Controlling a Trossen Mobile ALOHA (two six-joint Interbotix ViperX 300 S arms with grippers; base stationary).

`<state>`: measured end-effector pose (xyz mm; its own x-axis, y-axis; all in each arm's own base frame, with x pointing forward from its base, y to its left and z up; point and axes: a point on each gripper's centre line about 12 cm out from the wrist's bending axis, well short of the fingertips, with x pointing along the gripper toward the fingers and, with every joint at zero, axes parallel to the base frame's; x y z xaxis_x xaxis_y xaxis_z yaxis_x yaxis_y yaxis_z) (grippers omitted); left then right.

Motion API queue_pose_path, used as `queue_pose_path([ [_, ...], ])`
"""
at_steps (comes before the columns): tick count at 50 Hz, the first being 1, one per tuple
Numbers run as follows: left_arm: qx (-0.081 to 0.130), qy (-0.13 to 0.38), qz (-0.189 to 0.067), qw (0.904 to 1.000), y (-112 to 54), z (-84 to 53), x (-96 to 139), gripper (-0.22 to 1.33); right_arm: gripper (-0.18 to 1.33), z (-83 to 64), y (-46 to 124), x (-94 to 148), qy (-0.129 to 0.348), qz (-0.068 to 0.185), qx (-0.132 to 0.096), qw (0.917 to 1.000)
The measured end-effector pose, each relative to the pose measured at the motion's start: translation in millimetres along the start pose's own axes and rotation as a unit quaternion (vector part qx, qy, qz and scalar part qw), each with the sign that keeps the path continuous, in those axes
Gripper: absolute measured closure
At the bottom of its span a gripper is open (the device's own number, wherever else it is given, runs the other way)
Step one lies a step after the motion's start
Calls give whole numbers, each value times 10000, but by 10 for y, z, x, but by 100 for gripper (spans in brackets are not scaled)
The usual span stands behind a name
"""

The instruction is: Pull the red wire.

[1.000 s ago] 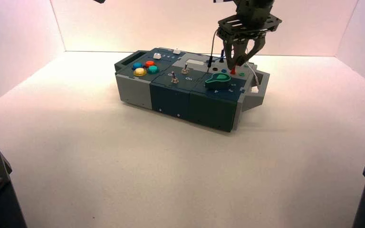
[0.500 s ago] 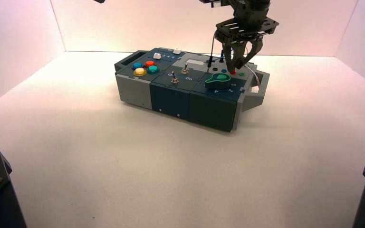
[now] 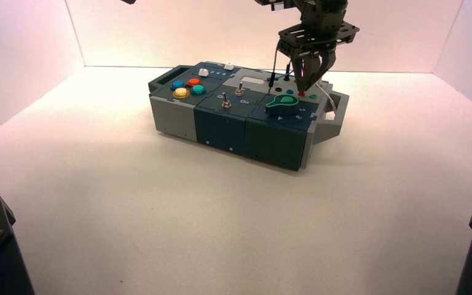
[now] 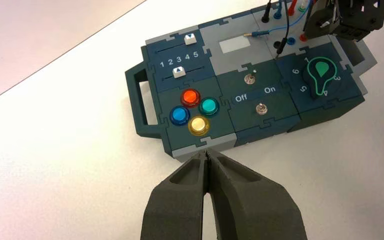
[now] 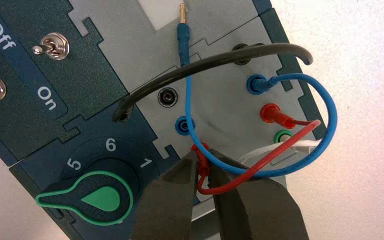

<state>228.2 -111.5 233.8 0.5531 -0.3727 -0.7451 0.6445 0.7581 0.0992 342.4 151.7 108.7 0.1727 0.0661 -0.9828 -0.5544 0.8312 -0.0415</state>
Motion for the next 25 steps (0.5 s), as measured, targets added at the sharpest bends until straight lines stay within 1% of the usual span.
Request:
queue_pose_path([
  [25, 6, 6, -9, 10000, -5, -1, 0, 127, 108, 6, 2, -40, -6, -11, -11, 10000],
])
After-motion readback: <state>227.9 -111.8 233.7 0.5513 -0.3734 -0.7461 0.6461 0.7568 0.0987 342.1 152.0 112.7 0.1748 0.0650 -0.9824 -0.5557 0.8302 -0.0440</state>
